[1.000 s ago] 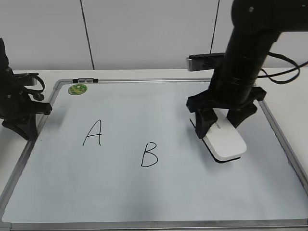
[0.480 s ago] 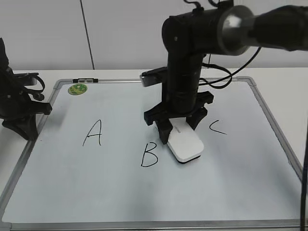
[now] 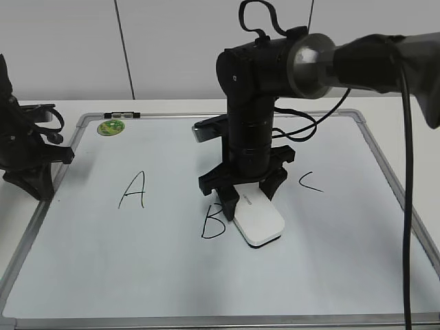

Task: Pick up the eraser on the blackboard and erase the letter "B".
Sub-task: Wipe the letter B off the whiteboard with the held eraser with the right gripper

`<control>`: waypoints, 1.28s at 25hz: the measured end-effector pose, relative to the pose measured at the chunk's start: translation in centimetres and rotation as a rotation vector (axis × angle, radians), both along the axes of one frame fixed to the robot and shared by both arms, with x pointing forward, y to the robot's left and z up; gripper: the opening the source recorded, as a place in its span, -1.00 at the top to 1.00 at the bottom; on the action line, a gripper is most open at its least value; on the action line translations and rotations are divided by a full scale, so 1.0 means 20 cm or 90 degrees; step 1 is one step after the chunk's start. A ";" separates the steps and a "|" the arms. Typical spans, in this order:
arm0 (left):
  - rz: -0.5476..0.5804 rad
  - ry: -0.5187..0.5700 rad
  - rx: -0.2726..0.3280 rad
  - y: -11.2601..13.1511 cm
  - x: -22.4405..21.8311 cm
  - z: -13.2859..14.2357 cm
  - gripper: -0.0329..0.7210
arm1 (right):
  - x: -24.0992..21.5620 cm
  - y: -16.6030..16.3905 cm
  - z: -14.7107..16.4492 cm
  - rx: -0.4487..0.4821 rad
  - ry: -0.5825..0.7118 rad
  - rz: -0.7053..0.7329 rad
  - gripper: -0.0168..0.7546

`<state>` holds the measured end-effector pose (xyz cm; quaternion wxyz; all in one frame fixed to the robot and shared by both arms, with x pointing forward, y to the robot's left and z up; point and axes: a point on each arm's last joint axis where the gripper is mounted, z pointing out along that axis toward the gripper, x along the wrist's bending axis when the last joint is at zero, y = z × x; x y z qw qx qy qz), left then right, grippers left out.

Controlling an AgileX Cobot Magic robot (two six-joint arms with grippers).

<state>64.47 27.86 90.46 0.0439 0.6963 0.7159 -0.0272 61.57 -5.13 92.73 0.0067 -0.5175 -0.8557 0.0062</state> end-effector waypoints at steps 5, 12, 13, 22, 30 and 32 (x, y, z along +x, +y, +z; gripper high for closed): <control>0.002 0.000 -0.001 0.00 0.00 0.00 0.80 | -0.01 0.01 0.00 -0.005 0.000 0.006 -0.37; 0.006 0.000 -0.005 0.00 0.00 0.00 0.80 | -0.05 0.08 0.00 -0.003 -0.003 0.023 -0.37; 0.006 0.000 -0.005 0.00 0.00 0.00 0.80 | -0.05 0.08 0.00 -0.003 -0.003 0.025 -0.37; 0.006 0.000 -0.005 0.00 0.00 0.00 0.80 | -0.15 0.21 -0.01 -0.003 -0.003 0.069 -0.37; 0.007 0.000 -0.006 0.00 0.00 0.00 0.80 | -0.26 0.33 -0.01 0.006 0.005 0.108 -0.37; 0.007 0.000 -0.006 0.00 0.00 0.00 0.80 | -0.27 0.34 -0.01 0.007 0.006 0.110 -0.37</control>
